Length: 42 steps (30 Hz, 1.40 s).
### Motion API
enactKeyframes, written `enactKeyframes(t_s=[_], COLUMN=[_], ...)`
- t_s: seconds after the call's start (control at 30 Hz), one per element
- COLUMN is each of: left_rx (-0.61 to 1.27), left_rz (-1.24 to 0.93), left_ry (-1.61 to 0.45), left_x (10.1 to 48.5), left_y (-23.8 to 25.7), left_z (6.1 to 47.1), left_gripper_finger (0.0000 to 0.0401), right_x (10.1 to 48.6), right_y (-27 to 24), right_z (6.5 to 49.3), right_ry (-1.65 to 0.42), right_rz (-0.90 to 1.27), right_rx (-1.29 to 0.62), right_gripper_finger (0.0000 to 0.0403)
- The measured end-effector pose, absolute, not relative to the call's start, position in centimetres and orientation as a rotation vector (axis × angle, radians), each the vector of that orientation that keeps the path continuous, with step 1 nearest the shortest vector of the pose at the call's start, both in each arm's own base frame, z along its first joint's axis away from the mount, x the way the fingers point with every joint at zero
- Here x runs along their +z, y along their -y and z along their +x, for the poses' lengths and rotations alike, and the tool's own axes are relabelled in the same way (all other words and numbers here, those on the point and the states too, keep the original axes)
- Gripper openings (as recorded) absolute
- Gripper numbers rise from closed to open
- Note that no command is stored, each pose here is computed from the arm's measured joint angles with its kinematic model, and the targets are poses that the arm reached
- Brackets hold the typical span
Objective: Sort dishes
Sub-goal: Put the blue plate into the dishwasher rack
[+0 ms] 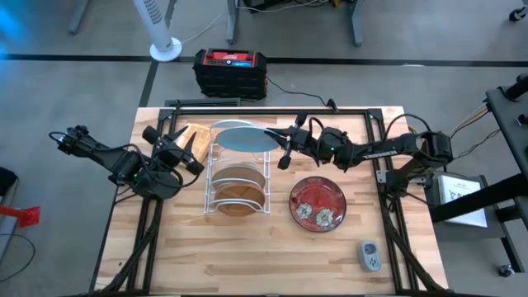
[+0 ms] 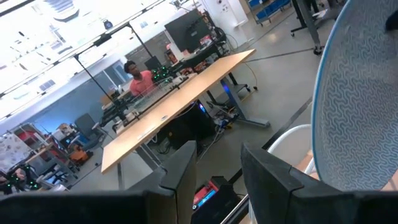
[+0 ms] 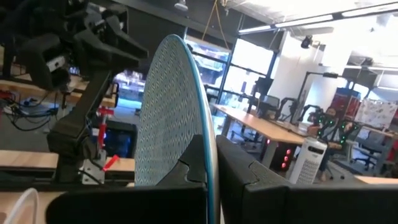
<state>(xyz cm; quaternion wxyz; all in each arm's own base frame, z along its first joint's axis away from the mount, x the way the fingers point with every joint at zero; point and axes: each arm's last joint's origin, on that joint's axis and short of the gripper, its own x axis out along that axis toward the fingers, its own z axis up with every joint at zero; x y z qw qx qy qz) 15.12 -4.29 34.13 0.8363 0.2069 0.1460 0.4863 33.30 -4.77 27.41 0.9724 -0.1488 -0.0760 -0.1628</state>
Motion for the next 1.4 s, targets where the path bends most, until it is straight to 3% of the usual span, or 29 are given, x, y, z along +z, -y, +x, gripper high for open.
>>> enactKeyframes(t_s=[1.4], left_rx=[1.037], left_rz=[0.434], left_ry=[-0.315], left_x=[32.1], left_y=[4.1], left_z=[14.7], left_gripper_finger=[0.0115], right_x=[21.4], right_y=[5.1], right_z=[36.2], right_ry=[0.023], right_rz=[-0.191], right_rx=[-0.305], right_gripper_finger=[0.0])
